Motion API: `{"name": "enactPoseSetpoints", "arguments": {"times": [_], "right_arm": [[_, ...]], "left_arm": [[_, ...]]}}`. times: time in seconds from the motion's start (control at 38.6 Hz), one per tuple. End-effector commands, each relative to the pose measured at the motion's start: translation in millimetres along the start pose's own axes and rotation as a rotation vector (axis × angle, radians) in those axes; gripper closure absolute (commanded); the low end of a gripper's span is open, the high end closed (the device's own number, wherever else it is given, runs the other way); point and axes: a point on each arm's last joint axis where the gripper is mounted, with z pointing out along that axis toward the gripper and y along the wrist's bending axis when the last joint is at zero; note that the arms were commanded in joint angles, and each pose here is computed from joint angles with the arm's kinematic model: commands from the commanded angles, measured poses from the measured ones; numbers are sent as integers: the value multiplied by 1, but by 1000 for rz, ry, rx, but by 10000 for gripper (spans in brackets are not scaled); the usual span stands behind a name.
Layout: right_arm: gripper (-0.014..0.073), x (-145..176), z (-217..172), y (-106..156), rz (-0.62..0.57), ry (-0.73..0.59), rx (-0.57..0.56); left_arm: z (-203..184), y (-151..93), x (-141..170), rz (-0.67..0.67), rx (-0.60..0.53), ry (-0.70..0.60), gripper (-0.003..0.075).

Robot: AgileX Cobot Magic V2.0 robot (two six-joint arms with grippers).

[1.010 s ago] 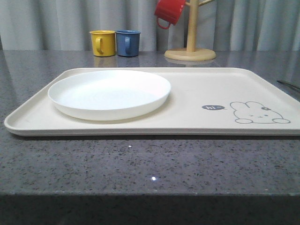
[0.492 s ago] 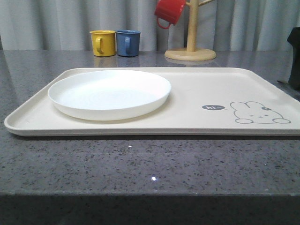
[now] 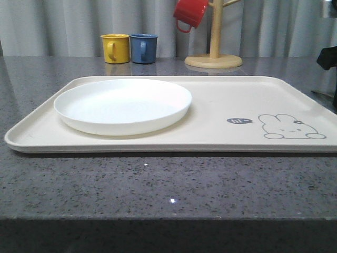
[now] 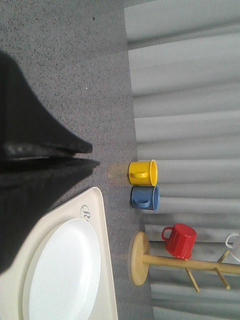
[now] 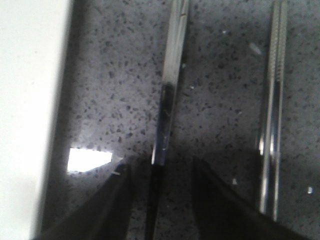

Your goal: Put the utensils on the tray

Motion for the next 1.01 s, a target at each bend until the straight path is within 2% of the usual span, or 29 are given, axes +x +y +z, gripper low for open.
{"name": "enactPoseSetpoints", "arguments": {"times": [0.0, 0.18, 0.28, 0.49, 0.8, 0.98], "right_arm": [[382, -9, -13, -1, 2, -65, 0], [585, -8, -13, 0, 2, -58, -1], [669, -8, -13, 0, 2, -60, -1], [664, -7, -31, 1, -2, -103, 0], [653, -6, -99, 9, 28, -167, -17], [653, -13, -124, 41, -22, -192, -80]], "left_arm": [[-6, 1, -16, -19, -7, -119, 738], [-6, 1, -16, -19, -7, -119, 738], [-6, 1, -16, -19, -7, -119, 738], [-6, 1, -16, -19, -7, -119, 738], [-6, 1, -16, -19, -7, -119, 738], [-6, 1, -16, -19, -7, -119, 738]]}}
